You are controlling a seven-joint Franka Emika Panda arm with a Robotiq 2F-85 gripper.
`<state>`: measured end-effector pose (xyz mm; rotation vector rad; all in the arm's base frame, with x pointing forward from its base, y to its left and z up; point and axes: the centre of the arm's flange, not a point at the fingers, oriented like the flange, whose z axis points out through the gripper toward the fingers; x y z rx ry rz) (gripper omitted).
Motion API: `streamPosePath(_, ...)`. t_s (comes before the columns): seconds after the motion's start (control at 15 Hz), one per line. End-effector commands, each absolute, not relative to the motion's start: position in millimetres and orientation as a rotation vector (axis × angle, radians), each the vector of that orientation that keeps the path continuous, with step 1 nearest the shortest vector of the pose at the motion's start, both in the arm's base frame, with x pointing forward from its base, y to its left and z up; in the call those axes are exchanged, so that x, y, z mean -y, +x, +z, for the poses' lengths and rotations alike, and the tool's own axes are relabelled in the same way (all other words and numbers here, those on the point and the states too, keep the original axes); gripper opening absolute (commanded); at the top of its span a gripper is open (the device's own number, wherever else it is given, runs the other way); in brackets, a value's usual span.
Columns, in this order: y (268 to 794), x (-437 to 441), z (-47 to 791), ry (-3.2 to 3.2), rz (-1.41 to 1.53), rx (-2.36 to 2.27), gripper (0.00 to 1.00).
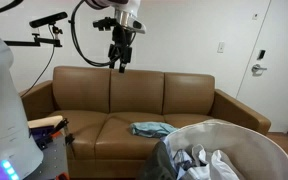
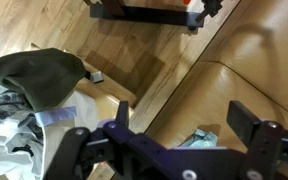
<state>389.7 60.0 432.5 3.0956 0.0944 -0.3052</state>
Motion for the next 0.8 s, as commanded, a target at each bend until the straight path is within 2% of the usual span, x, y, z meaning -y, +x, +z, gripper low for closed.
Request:
streamPosePath(0.0, 390, -60, 432, 3.096, -0.305, -0.094, 1.0)
streamPosePath(0.33, 441, -67, 387, 3.149, 0.107, -0.182, 1.0)
streamPosePath(0.73, 487, -112, 295, 3.202, 0.334, -0.468, 1.0)
